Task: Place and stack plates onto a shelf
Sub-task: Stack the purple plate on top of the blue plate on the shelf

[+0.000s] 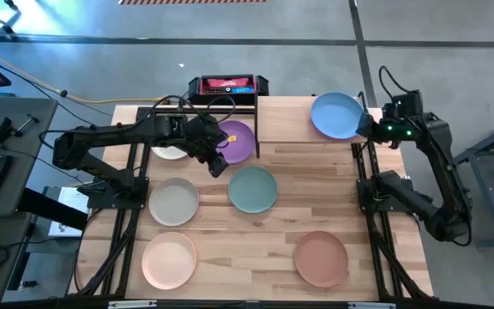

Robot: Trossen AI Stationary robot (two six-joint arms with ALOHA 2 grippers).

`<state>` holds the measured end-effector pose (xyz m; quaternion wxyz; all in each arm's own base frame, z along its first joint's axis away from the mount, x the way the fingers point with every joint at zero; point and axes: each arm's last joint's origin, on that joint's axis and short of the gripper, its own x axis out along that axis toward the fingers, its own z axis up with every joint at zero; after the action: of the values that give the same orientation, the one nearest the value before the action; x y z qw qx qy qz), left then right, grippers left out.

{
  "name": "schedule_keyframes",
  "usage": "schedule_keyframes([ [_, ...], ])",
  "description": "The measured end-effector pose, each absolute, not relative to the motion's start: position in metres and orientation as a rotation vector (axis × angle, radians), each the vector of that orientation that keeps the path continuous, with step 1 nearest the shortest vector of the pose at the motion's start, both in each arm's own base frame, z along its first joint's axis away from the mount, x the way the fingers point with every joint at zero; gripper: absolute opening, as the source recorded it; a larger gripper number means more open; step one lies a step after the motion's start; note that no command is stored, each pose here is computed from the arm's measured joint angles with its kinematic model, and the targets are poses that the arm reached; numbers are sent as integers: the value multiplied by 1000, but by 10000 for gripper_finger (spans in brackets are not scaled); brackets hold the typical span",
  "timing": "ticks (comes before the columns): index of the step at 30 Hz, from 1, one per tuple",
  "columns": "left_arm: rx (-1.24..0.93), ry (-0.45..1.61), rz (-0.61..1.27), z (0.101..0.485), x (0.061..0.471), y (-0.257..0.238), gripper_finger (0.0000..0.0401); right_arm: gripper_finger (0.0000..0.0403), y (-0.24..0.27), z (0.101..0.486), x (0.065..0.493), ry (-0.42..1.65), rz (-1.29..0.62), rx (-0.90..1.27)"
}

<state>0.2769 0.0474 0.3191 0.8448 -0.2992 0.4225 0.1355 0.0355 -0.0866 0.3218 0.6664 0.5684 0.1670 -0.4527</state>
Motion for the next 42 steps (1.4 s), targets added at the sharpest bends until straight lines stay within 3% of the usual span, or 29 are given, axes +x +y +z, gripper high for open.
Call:
schedule_keyframes([
  [10,-585,1066,297,309,269,21,117,76,-51,329,36,340,-798,1271],
  [20,-554,1097,254,307,270,-1,117,76,-29,332,35,339,-630,1282],
  [35,-573,1179,220,305,264,-6,117,76,-58,382,66,-19,-355,943],
  [42,-576,1177,221,305,264,-6,117,76,-71,391,97,-22,-199,879],
])
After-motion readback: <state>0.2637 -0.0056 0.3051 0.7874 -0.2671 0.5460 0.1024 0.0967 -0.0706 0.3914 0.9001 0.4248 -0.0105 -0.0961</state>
